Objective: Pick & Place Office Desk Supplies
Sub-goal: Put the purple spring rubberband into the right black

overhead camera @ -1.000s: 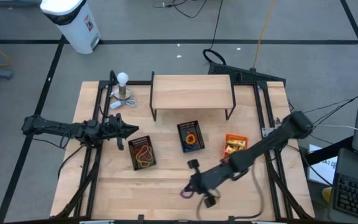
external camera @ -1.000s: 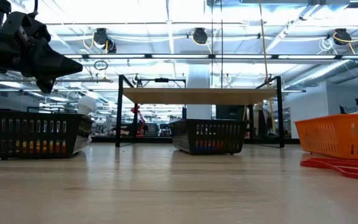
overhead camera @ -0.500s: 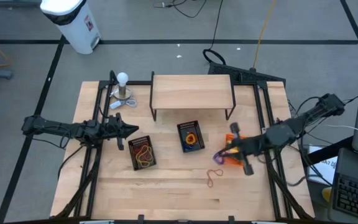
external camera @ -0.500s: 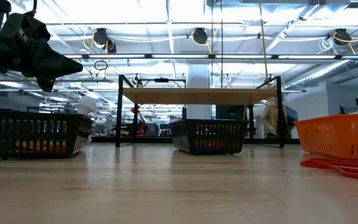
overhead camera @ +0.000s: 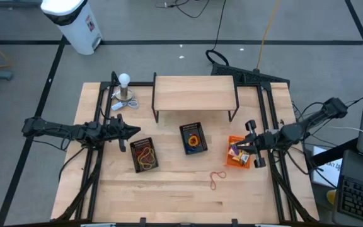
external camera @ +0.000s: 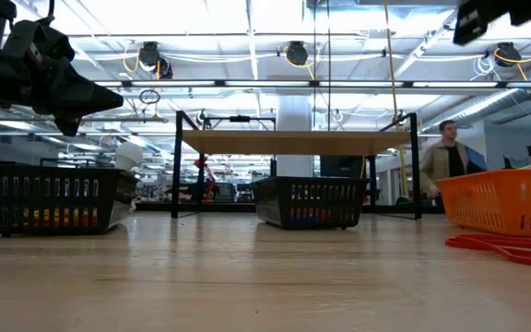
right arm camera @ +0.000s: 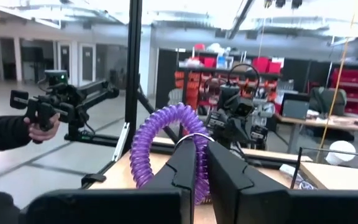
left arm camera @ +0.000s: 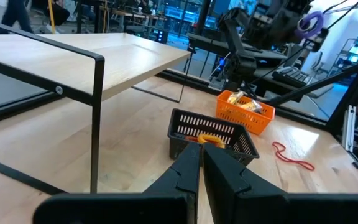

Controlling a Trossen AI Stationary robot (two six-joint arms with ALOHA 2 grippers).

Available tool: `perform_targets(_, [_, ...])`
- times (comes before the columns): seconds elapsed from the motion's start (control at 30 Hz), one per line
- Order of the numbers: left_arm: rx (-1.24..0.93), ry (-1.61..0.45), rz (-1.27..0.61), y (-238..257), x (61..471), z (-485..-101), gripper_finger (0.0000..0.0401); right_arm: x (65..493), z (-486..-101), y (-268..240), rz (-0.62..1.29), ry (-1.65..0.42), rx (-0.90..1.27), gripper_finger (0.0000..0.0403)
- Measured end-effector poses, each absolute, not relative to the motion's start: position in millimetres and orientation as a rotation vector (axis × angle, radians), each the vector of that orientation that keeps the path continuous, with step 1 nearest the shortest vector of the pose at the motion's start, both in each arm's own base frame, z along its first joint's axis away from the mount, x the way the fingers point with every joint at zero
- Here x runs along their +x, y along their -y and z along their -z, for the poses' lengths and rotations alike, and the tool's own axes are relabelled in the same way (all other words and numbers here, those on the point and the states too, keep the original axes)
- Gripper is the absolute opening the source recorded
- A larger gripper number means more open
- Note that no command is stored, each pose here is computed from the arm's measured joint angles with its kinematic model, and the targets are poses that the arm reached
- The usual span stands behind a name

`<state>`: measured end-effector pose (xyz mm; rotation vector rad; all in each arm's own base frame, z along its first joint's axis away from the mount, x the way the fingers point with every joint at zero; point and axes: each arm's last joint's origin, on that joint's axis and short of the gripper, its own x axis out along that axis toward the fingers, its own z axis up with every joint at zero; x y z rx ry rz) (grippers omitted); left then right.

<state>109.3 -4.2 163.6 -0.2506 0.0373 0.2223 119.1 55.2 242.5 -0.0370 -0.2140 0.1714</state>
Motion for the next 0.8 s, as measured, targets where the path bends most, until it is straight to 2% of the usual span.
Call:
perform_targets(0.3, [-0.223, -0.036, -0.258, 3.2, 109.1, -163.6, 0.0024, 107.8, -196.7, -47.7, -0.125, 0.246, -0.035, 0.0015])
perform_targets(0.43, [-0.22, -0.033, -0.281, 2.6, 108.9, -163.6, 0.0024, 105.5, -200.9, -46.1, -0.109, 0.3, -0.006, 0.0015])
perform_targets(0.7, [-0.22, -0.034, -0.282, 2.5, 108.9, -163.5, 0.0024, 105.8, -200.0, -46.1, -0.105, 0.29, -0.007, 0.0015])
perform_targets(0.8, [-0.221, -0.034, -0.282, 2.5, 108.9, -163.5, 0.0024, 107.4, -198.2, -45.2, -0.049, 0.252, -0.018, 0.0015])
